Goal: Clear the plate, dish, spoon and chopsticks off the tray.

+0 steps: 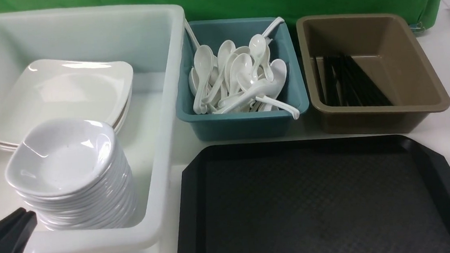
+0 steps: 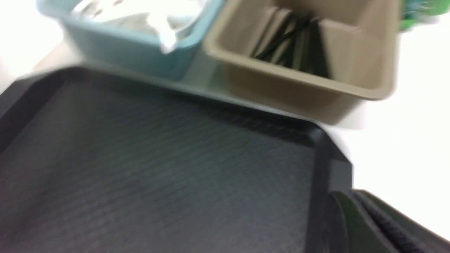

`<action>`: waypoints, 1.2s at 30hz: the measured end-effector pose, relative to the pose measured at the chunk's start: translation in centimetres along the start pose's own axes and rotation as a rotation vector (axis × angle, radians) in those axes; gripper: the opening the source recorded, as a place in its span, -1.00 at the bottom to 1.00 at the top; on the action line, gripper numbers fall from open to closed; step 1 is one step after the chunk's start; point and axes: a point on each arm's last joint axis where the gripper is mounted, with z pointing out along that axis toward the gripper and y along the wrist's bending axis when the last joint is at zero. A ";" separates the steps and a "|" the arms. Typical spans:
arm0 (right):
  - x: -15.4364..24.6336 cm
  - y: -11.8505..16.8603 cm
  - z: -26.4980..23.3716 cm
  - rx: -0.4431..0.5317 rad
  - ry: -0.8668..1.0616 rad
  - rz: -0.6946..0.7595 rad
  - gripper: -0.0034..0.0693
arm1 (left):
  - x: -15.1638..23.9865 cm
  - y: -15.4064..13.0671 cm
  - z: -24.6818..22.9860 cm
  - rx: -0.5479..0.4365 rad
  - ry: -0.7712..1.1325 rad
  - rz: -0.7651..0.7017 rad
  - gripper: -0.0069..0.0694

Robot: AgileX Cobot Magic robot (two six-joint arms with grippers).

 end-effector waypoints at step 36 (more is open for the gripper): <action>10.9 0.4 1.3 0.080 -0.060 0.055 -0.76 | 0.1 0.0 0.0 0.000 0.003 0.014 -0.79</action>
